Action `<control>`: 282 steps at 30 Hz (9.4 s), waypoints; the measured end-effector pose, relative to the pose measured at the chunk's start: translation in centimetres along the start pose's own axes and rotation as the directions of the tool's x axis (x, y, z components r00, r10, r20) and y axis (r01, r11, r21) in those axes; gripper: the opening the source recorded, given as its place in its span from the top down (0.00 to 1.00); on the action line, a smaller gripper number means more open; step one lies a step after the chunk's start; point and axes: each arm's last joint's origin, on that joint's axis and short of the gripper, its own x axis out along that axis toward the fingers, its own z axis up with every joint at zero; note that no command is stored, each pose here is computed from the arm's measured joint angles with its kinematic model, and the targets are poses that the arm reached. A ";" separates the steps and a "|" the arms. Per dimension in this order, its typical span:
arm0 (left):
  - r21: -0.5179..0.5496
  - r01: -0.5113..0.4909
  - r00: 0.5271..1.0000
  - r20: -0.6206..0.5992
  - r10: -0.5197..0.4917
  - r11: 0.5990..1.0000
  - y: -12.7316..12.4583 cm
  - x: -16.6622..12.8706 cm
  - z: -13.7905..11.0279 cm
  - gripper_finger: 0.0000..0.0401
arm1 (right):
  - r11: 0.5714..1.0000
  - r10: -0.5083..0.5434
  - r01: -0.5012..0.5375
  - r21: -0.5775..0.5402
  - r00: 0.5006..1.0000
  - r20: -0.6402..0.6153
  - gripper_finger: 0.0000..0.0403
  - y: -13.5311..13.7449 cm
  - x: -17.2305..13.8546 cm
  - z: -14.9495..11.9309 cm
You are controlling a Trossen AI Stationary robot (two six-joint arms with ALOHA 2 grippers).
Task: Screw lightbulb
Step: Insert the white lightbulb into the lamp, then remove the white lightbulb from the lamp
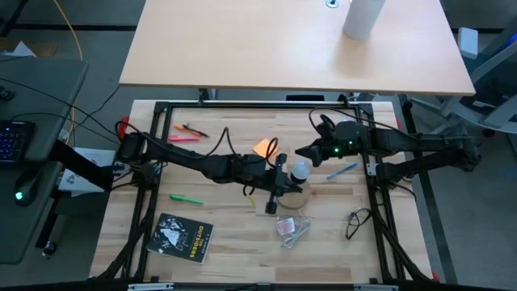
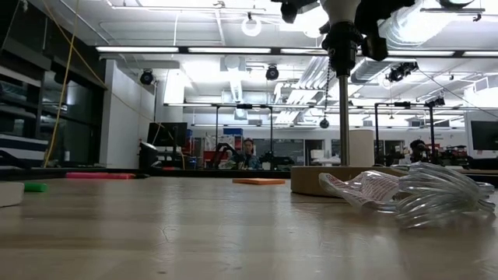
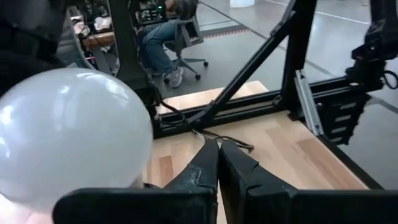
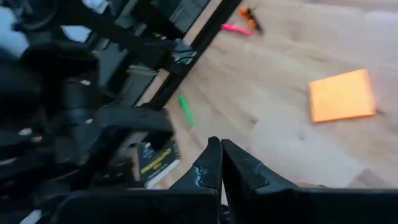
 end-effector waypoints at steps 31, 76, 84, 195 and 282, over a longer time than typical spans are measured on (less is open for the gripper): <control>0.168 -0.285 0.908 -0.269 0.323 0.943 10.2 -7.8 1.3 1.00 | 0.997 0.061 -0.053 0.055 0.987 -0.148 1.00 2.5 -3.9 -4.5; 0.061 -0.145 0.989 -0.024 0.146 0.988 1.5 -0.4 0.3 1.00 | 0.998 0.042 -0.037 0.056 0.996 -0.077 1.00 0.0 -0.6 -0.3; 0.088 -0.143 0.982 -0.111 0.152 0.986 3.1 -0.9 -0.4 1.00 | 0.998 0.032 -0.027 0.055 0.995 -0.091 1.00 0.7 -1.0 -1.4; 0.092 -0.297 0.870 -0.385 0.309 0.950 10.1 -8.7 0.6 1.00 | 0.998 -0.001 0.007 0.061 0.995 -0.099 1.00 -0.6 -7.2 -1.9; -0.362 -0.277 0.944 0.070 0.322 0.890 10.4 -17.2 -0.9 1.00 | 0.992 0.120 -0.100 -0.082 0.946 0.301 1.00 5.0 -10.7 -6.2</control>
